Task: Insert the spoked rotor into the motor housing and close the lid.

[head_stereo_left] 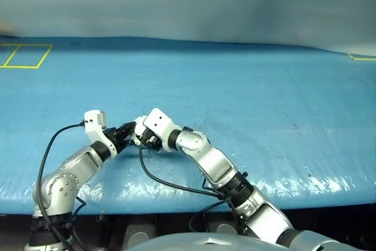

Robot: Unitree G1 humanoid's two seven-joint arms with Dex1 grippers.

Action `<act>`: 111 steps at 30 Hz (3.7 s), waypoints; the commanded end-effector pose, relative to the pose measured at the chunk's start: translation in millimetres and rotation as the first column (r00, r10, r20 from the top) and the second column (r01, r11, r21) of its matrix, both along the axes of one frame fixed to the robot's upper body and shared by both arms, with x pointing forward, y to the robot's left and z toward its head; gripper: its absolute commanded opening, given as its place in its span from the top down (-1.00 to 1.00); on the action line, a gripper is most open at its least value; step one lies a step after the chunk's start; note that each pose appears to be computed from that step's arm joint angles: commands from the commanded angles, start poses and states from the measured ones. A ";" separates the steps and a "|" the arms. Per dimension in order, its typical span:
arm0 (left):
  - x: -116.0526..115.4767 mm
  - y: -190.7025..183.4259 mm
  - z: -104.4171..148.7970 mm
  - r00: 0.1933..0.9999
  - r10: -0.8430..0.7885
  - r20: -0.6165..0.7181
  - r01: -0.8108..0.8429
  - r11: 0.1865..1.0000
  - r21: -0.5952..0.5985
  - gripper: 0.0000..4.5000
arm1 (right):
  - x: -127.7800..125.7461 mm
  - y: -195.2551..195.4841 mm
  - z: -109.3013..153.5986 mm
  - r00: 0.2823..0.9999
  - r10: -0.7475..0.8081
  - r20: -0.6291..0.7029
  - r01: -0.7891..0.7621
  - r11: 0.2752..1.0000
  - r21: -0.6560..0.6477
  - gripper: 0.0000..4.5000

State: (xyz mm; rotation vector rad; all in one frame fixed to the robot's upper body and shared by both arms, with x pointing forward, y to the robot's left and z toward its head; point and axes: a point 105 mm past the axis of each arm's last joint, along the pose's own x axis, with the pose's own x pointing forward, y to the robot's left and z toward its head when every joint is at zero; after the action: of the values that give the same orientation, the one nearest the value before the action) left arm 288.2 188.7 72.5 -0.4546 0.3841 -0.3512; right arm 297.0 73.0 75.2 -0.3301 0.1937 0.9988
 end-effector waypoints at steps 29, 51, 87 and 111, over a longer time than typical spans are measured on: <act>-13.3 -19.2 -18.1 0.949 -0.302 -0.087 0.313 0.935 0.169 0.95 | -19.8 -51.0 36.4 0.988 -0.042 -0.146 0.074 0.972 0.223 -0.99; -13.0 -27.5 -18.2 0.935 -0.346 -0.079 0.355 0.919 0.170 0.95 | -18.3 -46.4 13.4 0.616 -0.001 -0.788 0.529 0.742 0.412 -0.99; -10.6 -26.3 -20.0 0.943 -0.327 -0.059 0.333 0.927 0.172 0.95 | -48.3 -14.9 5.8 0.269 0.290 -0.919 0.551 0.736 0.393 0.46; -8.9 -15.2 31.6 0.981 0.175 0.079 -0.112 0.856 -0.504 -0.82 | 1.1 -74.4 43.1 0.382 0.225 -0.896 0.757 0.481 0.443 0.46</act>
State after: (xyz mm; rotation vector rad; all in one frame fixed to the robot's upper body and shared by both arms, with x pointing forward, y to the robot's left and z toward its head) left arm 280.2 176.3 88.0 -0.9476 0.1968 -0.3038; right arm 305.6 -17.0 92.6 1.1284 0.7707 0.5345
